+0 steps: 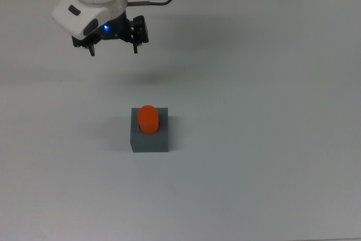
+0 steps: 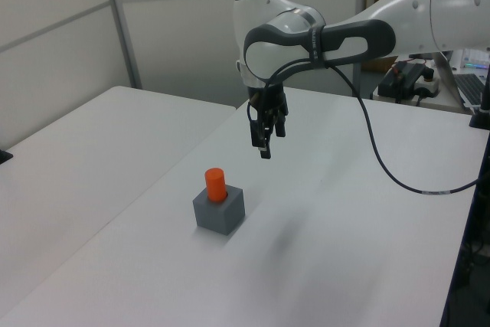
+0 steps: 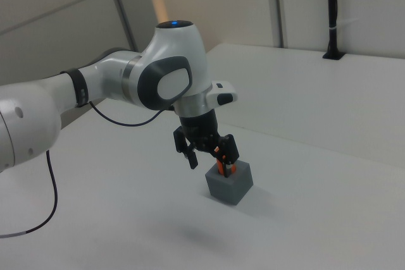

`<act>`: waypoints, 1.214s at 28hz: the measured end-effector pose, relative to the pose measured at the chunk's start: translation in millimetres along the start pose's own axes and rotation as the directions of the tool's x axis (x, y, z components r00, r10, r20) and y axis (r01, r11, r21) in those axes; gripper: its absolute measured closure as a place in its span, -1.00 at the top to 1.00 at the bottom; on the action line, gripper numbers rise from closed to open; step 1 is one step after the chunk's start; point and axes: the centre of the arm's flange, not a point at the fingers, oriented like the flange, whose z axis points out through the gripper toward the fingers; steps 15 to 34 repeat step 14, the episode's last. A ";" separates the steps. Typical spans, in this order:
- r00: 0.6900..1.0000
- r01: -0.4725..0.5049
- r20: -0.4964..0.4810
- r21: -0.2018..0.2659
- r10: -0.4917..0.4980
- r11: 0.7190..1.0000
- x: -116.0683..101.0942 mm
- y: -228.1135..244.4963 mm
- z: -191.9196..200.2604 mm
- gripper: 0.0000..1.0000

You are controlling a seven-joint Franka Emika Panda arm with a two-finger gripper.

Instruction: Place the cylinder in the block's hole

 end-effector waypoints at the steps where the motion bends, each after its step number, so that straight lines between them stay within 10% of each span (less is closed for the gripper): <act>1: 1.000 0.000 0.000 0.000 0.000 1.000 0.0 0.0 0.0 1.00; 34: 1.000 0.000 0.022 0.004 0.000 1.000 -2.4 -0.4 2.0 1.00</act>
